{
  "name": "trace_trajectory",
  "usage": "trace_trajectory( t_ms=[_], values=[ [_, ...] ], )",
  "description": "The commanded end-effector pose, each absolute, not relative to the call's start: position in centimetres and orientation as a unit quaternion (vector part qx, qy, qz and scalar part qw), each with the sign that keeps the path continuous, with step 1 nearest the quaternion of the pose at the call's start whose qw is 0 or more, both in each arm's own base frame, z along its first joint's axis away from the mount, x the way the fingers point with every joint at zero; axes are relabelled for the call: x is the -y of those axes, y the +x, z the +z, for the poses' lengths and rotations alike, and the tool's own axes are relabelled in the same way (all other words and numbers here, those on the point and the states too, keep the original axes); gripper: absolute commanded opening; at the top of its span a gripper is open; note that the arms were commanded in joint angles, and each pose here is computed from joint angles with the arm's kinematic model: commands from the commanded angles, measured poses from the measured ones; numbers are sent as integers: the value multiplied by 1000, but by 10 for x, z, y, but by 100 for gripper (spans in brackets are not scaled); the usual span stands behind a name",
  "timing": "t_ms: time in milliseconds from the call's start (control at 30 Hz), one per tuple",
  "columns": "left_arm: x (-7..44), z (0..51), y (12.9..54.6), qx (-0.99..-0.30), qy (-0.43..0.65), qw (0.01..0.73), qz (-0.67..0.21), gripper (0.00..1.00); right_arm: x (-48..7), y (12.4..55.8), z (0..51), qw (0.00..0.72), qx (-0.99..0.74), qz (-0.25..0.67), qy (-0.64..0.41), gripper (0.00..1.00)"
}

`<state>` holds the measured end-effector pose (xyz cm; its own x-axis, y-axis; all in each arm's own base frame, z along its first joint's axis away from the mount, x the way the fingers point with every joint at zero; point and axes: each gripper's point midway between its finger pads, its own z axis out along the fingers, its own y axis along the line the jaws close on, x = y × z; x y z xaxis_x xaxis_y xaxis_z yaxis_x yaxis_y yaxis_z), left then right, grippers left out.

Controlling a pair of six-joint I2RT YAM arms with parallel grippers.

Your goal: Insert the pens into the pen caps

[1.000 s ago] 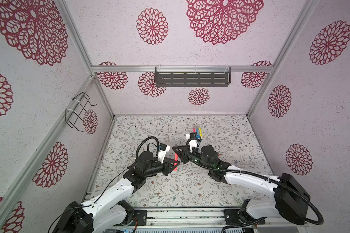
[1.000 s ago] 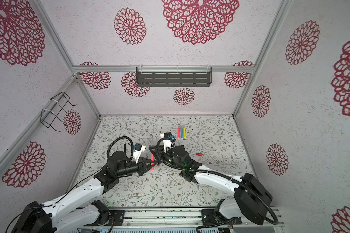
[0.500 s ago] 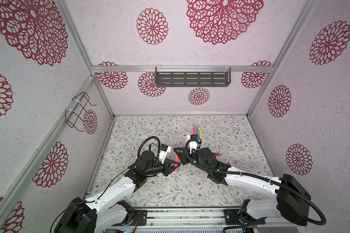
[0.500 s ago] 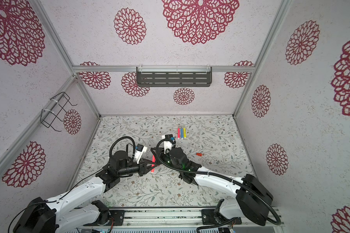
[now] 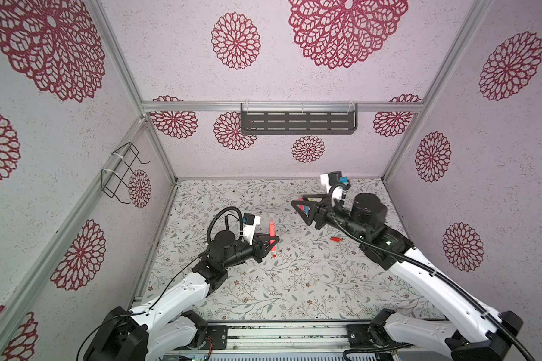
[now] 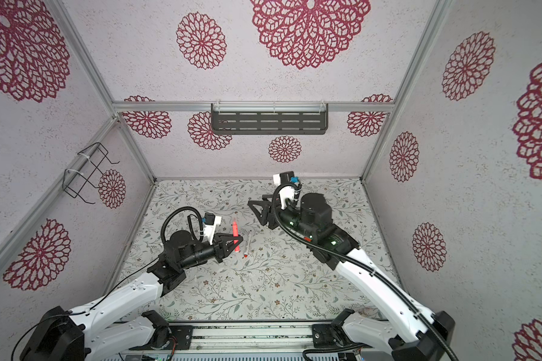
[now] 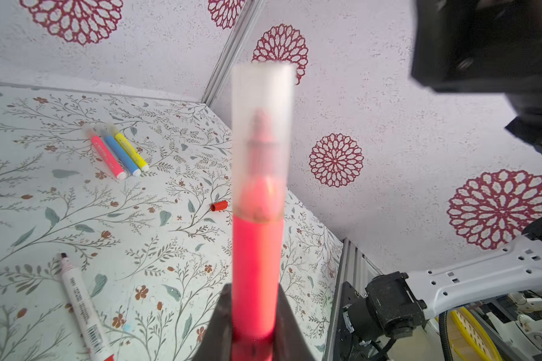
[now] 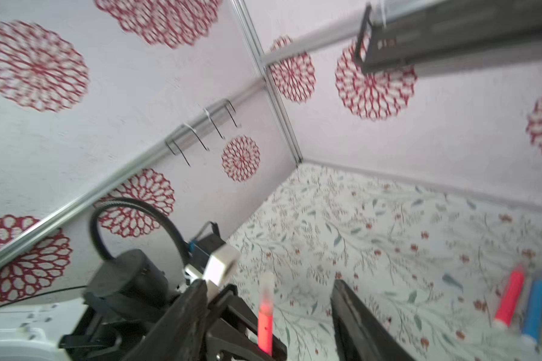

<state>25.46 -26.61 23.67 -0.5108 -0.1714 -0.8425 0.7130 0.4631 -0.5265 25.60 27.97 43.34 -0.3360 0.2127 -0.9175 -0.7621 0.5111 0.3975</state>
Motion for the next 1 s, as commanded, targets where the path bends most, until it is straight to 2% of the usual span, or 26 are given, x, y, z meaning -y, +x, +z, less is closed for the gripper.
trace_trajectory(
  t_ms=[0, 300, 467, 967],
  values=[
    [269, 263, 244, -684, 211, 480, -508, 1, -298, 248, 409, 492, -695, 459, -254, 62],
    [275, 286, 233, -646, 224, 486, -544, 1, -315, 232, 384, 438, -690, 499, -290, 50],
    [278, 286, 235, -648, 223, 485, -543, 1, -324, 227, 366, 406, -692, 517, -299, 48],
    [290, 287, 236, -651, 234, 476, -544, 1, -340, 221, 339, 378, -696, 529, -305, 39]
  ],
)
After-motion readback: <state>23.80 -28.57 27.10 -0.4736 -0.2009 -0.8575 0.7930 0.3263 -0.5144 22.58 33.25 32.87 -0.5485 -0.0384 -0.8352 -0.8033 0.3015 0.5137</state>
